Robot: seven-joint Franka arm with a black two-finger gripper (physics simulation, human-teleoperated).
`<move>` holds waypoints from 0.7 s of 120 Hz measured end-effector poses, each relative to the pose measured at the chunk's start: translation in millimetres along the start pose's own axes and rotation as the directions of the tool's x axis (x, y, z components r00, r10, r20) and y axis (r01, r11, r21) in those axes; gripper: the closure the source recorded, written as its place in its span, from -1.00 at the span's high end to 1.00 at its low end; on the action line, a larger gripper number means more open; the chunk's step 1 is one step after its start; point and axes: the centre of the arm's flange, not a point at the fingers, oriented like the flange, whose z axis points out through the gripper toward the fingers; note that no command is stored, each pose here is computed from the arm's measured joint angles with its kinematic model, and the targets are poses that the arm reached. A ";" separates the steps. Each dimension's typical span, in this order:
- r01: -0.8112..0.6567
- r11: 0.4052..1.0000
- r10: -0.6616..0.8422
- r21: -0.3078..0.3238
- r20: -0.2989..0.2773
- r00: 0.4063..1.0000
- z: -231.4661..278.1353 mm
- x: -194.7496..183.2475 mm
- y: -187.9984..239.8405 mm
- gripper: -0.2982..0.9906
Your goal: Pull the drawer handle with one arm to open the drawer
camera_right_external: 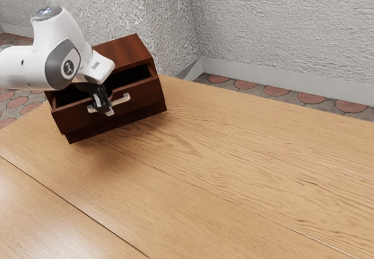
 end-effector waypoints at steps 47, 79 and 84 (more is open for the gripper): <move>-0.020 1.000 0.020 -0.007 -0.024 1.000 -8.2 -0.3 36.3 -0.37; -0.030 0.999 0.030 -0.012 -0.038 0.999 -12.3 -0.6 59.7 -0.30; -0.033 0.999 0.032 -0.011 -0.039 0.999 -13.4 -0.3 63.0 -0.33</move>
